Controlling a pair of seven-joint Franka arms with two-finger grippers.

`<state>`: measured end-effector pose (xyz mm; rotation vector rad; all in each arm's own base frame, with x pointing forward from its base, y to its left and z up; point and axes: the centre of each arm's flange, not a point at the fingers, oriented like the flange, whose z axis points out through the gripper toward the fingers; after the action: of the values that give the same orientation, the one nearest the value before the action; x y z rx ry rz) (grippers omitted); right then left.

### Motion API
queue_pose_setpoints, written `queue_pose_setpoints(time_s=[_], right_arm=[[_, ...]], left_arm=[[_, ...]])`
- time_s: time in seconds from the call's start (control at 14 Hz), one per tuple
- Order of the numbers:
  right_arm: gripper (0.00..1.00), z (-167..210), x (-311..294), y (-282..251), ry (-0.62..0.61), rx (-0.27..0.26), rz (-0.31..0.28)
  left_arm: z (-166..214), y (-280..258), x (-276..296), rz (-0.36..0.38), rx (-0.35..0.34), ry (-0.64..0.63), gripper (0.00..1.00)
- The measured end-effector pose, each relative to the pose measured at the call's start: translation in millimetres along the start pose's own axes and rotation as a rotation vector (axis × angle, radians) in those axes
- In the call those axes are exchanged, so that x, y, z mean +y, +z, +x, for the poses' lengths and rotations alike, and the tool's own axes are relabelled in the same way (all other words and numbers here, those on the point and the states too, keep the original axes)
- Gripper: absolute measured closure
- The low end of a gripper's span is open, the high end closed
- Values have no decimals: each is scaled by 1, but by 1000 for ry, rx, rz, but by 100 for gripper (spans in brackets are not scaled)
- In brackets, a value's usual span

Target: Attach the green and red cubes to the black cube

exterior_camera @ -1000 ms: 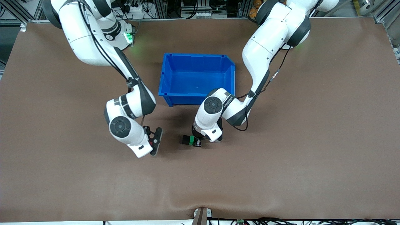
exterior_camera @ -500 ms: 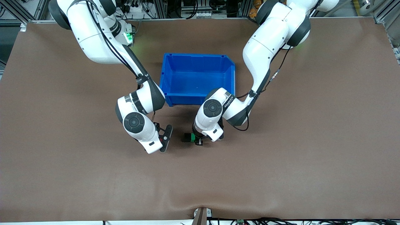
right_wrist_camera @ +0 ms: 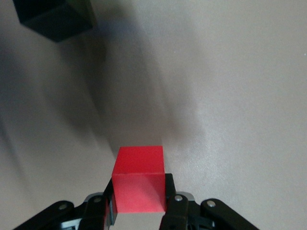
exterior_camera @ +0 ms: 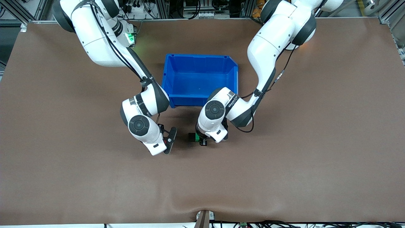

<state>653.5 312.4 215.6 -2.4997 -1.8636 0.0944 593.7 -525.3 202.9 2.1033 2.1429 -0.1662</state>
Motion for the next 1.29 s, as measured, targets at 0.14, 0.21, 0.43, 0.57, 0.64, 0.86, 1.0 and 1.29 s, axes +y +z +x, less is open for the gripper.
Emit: queue_pose_setpoints(time_s=[0.14, 0.21, 0.43, 0.57, 0.64, 0.86, 1.0, 1.29], right_arm=[[60, 3, -2, 2, 8, 12, 13], [60, 6, -5, 3, 9, 19, 18], [60, 11, -9, 7, 5, 25, 18], [60, 10, -8, 7, 6, 26, 18], [60, 10, -8, 7, 7, 26, 18], [60, 11, -9, 7, 11, 32, 23], [60, 16, -14, 7, 10, 40, 32], [60, 43, -41, 9, 9, 40, 38]], left_arm=[[-7, 1, -6, -3, -5, 11, 60], [-10, 1, -9, -2, -5, 17, 60], [-11, 3, -10, -2, -2, 21, 45], [-12, 1, -10, -7, -7, 24, 25], [-13, -1, -9, -13, -12, 24, 16], [-17, -38, 2, -60, -37, 23, 0], [-9, -75, 17, -81, -35, 45, 0], [16, -157, 34, -57, 5, 122, 0]])
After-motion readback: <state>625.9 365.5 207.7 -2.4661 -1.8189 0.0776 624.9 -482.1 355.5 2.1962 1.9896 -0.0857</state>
